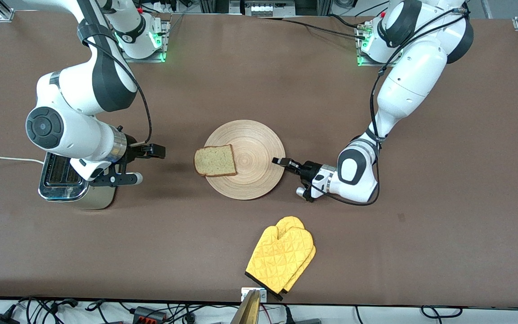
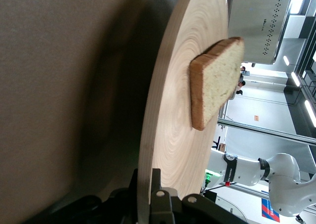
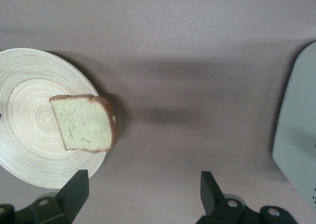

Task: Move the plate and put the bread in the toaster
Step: 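Slide the wooden plate toward the toaster with the left gripper, then grasp the bread slice with the right gripper while the left gripper withdraws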

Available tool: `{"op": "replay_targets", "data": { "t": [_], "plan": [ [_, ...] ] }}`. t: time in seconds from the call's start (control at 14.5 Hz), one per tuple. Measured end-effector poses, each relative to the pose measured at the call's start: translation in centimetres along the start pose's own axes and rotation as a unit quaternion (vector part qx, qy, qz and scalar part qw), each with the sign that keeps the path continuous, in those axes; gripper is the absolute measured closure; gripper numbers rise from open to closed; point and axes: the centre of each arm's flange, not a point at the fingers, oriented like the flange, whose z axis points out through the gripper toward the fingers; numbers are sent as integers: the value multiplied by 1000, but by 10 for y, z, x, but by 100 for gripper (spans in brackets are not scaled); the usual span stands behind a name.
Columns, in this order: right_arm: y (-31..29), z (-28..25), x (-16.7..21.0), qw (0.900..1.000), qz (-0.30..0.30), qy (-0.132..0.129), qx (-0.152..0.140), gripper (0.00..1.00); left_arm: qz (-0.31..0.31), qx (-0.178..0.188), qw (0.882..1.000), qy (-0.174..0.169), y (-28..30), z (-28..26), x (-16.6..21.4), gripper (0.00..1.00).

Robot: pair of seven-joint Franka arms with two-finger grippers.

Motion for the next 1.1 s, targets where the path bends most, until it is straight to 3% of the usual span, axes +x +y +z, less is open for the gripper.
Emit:
{"op": "replay_targets", "data": {
  "t": [0.07, 0.21, 0.28, 0.41, 0.55, 0.89, 1.1],
  "plan": [
    [0, 3, 1, 1000, 1, -3, 2, 0, -1, 0, 1000, 0, 0, 0, 0, 89],
    [0, 10, 2, 1000, 4, -9, 5, 0, -12, -1, 1000, 0, 1, 1, 0, 76],
    [-1, 14, 3, 1000, 5, -13, 8, 0, -23, -1, 1000, 0, 1, 0, 1, 76],
    [-3, 23, 5, 999, 12, -23, 28, 0, -37, 1, 999, 4, 0, -5, 2, 64],
    [-5, 37, 8, 998, 23, -38, 51, 0, -42, 9, 999, 13, -4, -21, 5, 59],
    [-7, 81, 24, 994, 44, -51, 82, 0, -18, 56, 997, 51, -4, -103, 20, 56],
    [-14, 109, 32, 991, 58, -53, 106, 0, 13, 57, 997, 52, 19, -184, 22, 55]
  ]
}}
